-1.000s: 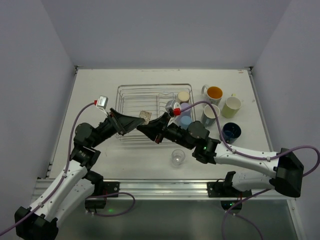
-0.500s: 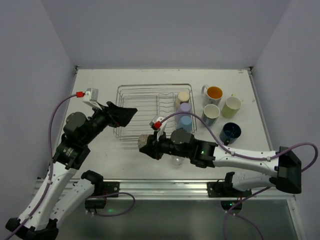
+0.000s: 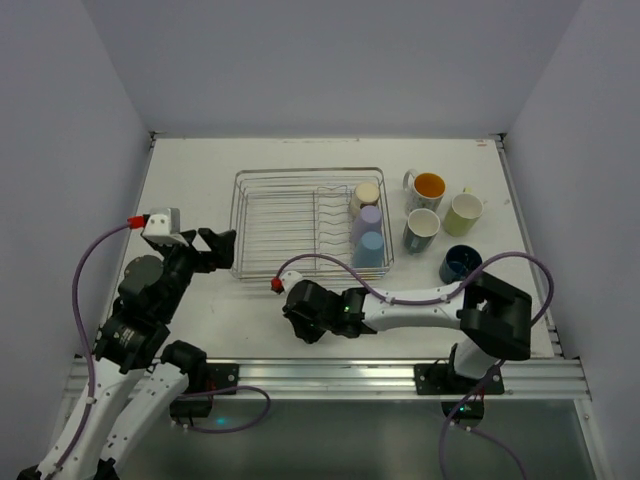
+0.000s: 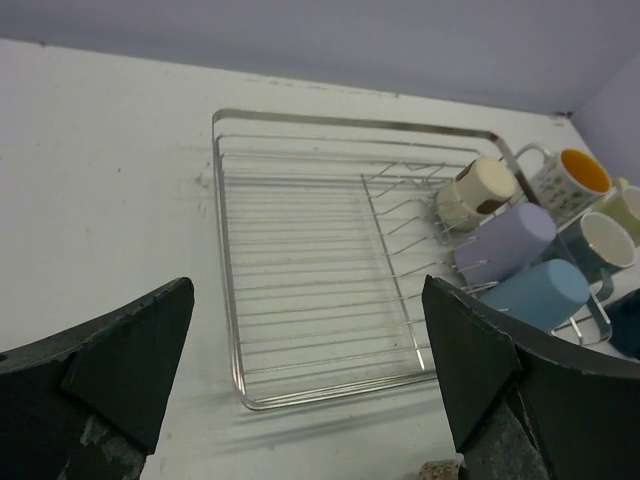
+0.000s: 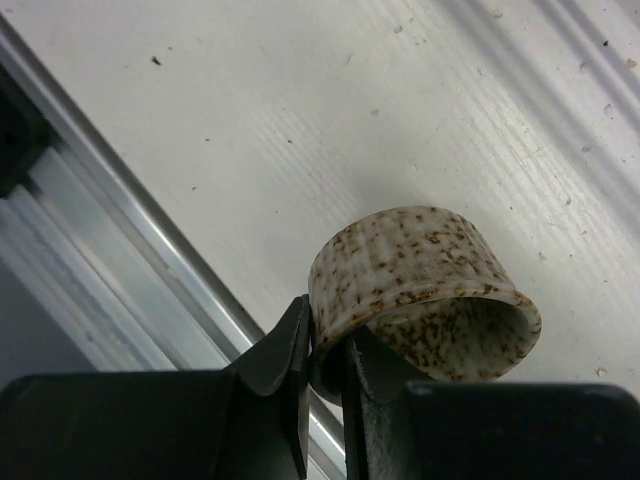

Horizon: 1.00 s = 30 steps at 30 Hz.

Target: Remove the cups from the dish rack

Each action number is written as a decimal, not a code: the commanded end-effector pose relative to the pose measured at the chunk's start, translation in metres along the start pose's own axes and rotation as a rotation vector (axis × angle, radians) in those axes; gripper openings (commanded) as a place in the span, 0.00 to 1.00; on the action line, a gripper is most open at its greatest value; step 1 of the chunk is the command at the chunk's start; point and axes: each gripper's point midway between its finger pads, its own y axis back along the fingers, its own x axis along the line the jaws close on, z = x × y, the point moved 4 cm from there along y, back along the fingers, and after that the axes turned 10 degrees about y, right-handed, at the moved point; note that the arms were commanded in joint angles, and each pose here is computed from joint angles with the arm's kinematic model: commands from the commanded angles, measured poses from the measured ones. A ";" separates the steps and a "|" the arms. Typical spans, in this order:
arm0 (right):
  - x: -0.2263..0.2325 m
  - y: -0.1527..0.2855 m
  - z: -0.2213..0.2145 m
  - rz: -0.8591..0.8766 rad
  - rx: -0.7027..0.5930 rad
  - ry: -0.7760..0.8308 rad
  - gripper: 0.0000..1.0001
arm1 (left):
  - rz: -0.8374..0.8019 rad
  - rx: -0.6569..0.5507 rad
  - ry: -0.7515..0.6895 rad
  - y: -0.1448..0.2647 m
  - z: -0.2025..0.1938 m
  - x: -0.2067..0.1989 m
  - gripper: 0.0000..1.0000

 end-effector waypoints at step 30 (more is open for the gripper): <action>-0.148 0.153 0.071 -0.418 -0.417 -0.395 0.68 | -0.038 0.028 -0.072 0.000 -0.017 0.006 1.00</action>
